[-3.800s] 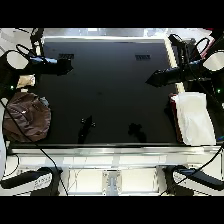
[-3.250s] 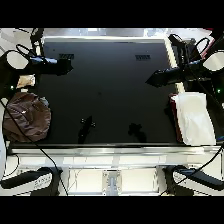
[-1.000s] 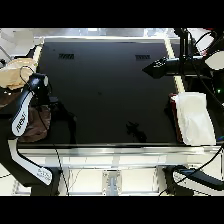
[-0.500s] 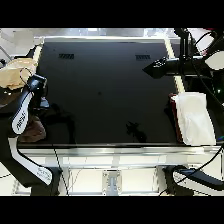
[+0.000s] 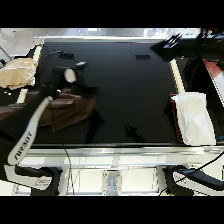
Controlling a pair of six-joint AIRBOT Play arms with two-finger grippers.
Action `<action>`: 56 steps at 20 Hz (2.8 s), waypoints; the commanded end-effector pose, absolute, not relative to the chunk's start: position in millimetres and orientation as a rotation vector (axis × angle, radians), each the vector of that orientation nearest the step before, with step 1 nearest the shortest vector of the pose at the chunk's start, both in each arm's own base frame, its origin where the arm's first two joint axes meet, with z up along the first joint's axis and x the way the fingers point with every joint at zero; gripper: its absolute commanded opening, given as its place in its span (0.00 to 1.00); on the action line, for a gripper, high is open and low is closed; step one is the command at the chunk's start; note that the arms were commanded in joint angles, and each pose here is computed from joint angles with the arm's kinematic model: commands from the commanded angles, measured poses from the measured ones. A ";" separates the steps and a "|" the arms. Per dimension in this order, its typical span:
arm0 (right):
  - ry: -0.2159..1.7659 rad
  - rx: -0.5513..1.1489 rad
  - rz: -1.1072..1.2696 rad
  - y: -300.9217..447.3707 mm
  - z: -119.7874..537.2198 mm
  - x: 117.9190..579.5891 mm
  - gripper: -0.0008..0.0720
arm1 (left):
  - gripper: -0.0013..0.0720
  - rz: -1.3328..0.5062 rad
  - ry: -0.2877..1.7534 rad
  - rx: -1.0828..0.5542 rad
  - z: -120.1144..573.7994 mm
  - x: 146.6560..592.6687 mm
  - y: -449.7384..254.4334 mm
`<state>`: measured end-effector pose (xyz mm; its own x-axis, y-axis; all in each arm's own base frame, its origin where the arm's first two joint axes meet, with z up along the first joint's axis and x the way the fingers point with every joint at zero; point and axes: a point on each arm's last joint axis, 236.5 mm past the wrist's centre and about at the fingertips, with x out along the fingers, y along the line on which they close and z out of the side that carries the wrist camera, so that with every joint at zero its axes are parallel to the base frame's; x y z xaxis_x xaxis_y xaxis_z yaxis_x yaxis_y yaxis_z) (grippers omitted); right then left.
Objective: Fold the shirts.
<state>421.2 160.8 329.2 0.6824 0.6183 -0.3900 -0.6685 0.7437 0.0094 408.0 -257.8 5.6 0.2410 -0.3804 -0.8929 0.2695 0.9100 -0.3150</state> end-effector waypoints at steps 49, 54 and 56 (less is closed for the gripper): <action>1.394 0.567 0.521 106.7 -115.4 332.4 0.05 | 0.99 0.101 0.651 -0.985 21.6 258.3 -8.4; 1.394 0.563 0.647 118.7 -80.7 337.9 0.04 | 0.99 0.463 0.780 -1.021 -40.2 221.5 38.8; 1.365 0.538 0.704 121.1 -56.6 350.2 0.04 | 0.99 0.497 0.771 -1.028 -52.8 223.8 46.9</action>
<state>344.3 112.7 -86.4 0.0876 0.6808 -0.7272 -0.0799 0.7325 0.6761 232.6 23.8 -30.9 0.6886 -0.0752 -0.7212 -0.6027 0.4935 -0.6270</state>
